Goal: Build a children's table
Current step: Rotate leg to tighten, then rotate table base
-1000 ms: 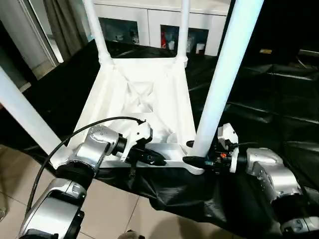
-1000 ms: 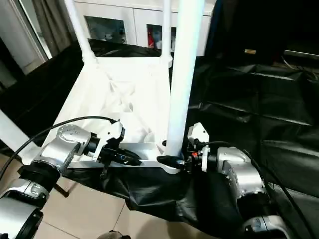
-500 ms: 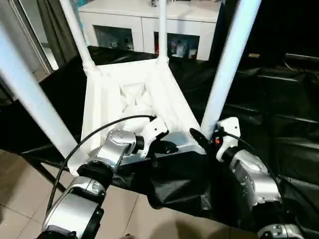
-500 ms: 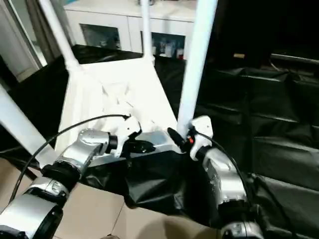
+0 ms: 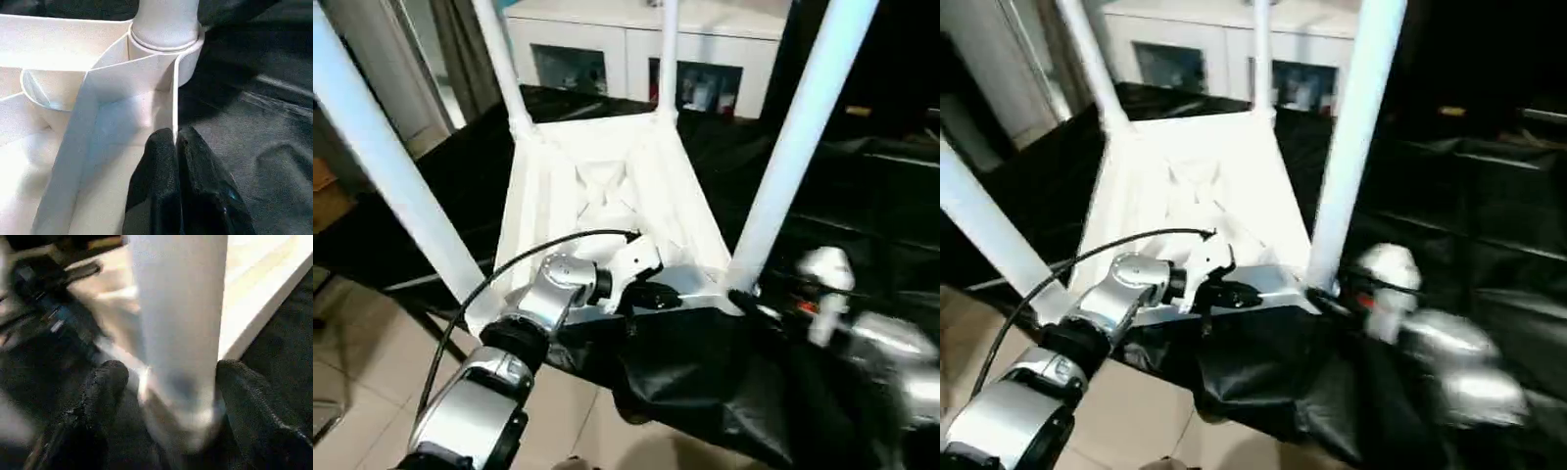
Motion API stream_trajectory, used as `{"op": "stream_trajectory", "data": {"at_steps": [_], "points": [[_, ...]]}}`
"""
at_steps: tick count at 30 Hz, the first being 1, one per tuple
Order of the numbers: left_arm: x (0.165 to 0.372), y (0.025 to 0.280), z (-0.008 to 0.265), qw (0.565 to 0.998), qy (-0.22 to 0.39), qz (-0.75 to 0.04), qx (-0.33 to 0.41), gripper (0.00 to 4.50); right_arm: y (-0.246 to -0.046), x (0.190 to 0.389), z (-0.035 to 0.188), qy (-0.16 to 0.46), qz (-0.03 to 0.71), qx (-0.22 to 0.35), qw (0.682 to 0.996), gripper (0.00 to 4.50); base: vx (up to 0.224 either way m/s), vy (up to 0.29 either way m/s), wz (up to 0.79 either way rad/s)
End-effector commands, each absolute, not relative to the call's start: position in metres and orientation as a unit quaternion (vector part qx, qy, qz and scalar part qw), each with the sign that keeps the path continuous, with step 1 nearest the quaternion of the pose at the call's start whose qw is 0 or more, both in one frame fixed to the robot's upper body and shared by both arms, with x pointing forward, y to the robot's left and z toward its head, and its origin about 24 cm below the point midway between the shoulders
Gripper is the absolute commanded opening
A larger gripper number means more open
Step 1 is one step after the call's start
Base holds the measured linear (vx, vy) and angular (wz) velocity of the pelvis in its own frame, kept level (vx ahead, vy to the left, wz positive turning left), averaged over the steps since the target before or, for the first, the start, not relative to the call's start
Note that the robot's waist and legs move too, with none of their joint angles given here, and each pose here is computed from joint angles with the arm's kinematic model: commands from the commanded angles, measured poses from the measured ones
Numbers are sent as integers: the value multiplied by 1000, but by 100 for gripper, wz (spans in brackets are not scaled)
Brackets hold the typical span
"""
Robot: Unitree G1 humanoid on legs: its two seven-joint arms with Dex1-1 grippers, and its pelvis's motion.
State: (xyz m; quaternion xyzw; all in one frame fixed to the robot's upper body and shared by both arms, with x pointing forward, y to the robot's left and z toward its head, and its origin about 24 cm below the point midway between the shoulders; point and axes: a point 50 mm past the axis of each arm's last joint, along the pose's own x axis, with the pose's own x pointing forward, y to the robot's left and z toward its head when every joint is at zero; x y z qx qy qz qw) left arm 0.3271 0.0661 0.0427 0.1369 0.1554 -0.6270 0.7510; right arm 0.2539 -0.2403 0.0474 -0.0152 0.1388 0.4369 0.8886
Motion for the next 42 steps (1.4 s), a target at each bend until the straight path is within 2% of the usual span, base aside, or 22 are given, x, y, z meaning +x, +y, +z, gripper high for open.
{"op": "stream_trajectory", "data": {"at_steps": [1,5,8,9,11,12,14,18,22,23,27,28,30,32,33,42], "points": [[330,68,49,764,132,-619,125,0,-240,251,55,134,460,-15,878,324,0,0,0],[330,72,50,766,124,-619,120,0,-256,251,66,130,441,-23,888,324,0,0,0],[329,74,53,768,118,-620,107,0,-254,248,68,134,457,-12,879,324,0,0,0],[327,78,55,768,115,-623,94,28,-244,242,67,142,484,-2,863,332,0,0,0],[324,83,58,768,113,-624,83,28,-232,238,63,150,508,10,848,332,0,0,0],[320,87,60,771,109,-623,73,48,-222,235,60,154,523,19,838,332,0,0,0],[319,88,61,774,107,-621,69,66,-219,235,59,154,527,21,836,332,0,0,0],[310,103,70,806,93,-583,38,94,-203,230,57,167,555,31,814,332,0,0,0],[296,114,70,821,97,-562,22,125,-202,232,55,169,547,27,819,332,0,0,0],[290,117,69,823,102,-559,14,151,-201,234,53,173,540,26,823,332,0,0,0],[264,127,64,821,130,-556,-9,166,-196,246,46,179,509,8,842,332,0,0,0],[264,127,64,821,130,-556,-9,178,-196,246,46,179,509,8,842,332,0,0,0],[239,134,59,815,160,-556,-25,206,-190,262,40,182,469,-8,864,332,0,0,0],[225,137,56,817,175,-548,-35,209,-185,273,38,179,442,-11,879,332,0,0,0],[219,139,55,820,181,-542,-38,226,-181,278,38,176,433,-10,884,332,0,0,0],[187,152,64,827,199,-523,-55,305,-149,311,47,119,384,5,916,332,0,0,0]]}}
